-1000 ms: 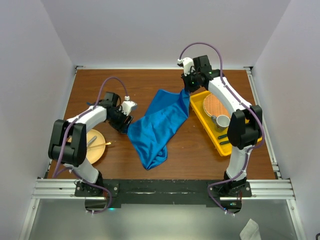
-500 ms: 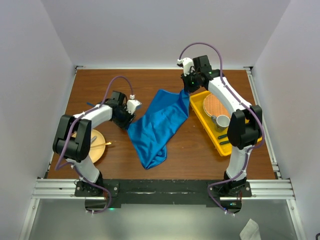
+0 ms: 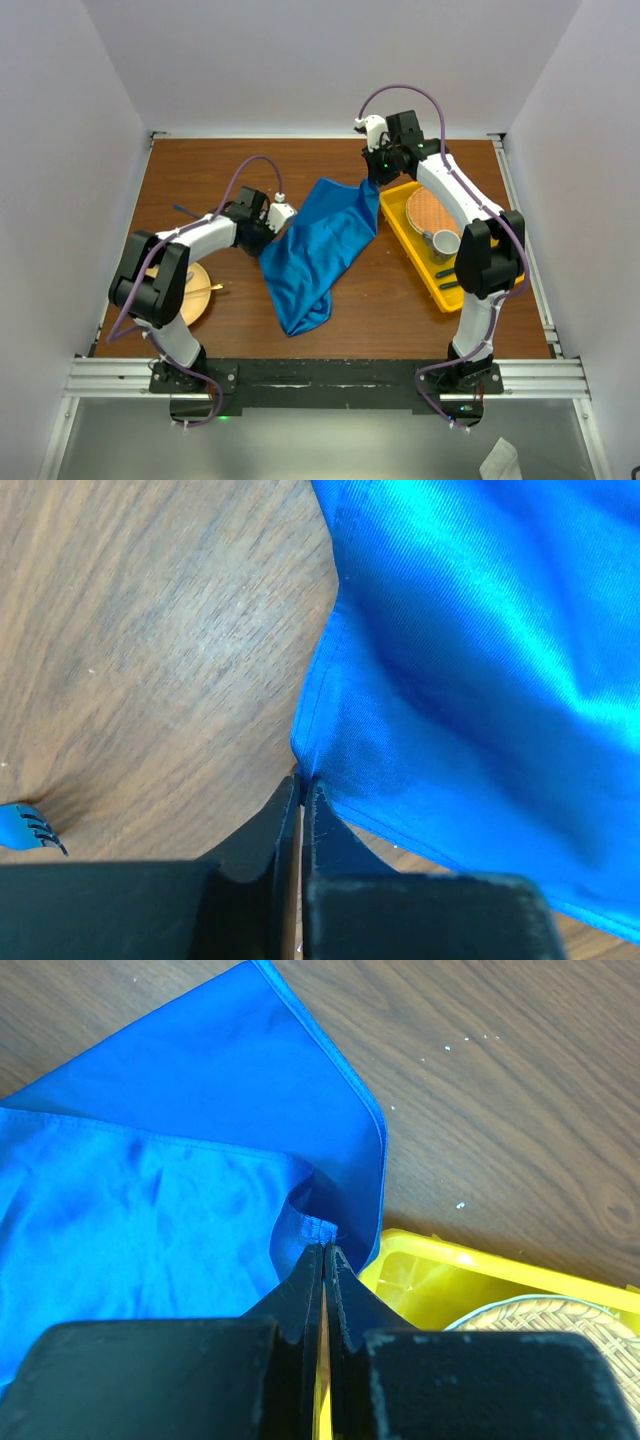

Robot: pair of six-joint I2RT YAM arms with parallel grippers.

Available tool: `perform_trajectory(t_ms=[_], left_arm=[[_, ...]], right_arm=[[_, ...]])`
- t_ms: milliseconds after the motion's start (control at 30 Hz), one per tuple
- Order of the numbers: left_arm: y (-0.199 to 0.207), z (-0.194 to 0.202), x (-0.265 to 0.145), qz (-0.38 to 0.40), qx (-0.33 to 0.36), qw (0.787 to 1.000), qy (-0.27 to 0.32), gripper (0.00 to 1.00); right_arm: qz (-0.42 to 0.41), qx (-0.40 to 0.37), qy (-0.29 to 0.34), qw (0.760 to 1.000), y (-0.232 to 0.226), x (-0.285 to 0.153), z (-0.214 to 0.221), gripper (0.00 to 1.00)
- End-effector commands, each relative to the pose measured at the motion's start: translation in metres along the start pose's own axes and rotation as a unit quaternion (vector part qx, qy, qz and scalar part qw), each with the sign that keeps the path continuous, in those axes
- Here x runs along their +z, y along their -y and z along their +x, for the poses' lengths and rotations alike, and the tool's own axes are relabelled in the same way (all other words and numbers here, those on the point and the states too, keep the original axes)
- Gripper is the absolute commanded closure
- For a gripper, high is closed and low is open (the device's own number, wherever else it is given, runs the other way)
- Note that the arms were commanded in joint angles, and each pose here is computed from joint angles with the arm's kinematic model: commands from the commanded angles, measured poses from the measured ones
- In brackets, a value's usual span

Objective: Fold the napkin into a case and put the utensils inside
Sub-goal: Pick up the crumpled napkin from the center of the board.

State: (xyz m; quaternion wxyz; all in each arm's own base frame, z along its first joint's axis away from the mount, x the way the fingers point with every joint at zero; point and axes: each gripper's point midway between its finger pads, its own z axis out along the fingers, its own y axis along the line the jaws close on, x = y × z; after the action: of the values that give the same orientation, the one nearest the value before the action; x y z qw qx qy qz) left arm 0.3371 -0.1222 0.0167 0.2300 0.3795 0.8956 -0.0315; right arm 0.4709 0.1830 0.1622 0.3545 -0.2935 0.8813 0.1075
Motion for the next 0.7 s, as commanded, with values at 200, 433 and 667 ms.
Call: perform_trajectory(t_ms=[200, 433, 667], left_arm=[[-0.063, -0.029, -0.072, 0.022, -0.12, 0.989, 0.078, 1.0], [-0.106, -0.081, -0.189, -0.065, -0.131, 0.966, 0.213, 1.0], [-0.125, -0.111, -0.289, -0.146, -0.149, 0.923, 0.324, 1.0]], right_arm=[[0.005, -0.026, 0.107, 0.994, -0.005, -0.063, -0.064, 1.0], [0.023, -0.021, 0.22, 0.975, -0.01, -0.129, -0.116, 1.0], [0.048, -0.011, 0.326, 0.944, -0.011, -0.196, -0.161, 1.0]])
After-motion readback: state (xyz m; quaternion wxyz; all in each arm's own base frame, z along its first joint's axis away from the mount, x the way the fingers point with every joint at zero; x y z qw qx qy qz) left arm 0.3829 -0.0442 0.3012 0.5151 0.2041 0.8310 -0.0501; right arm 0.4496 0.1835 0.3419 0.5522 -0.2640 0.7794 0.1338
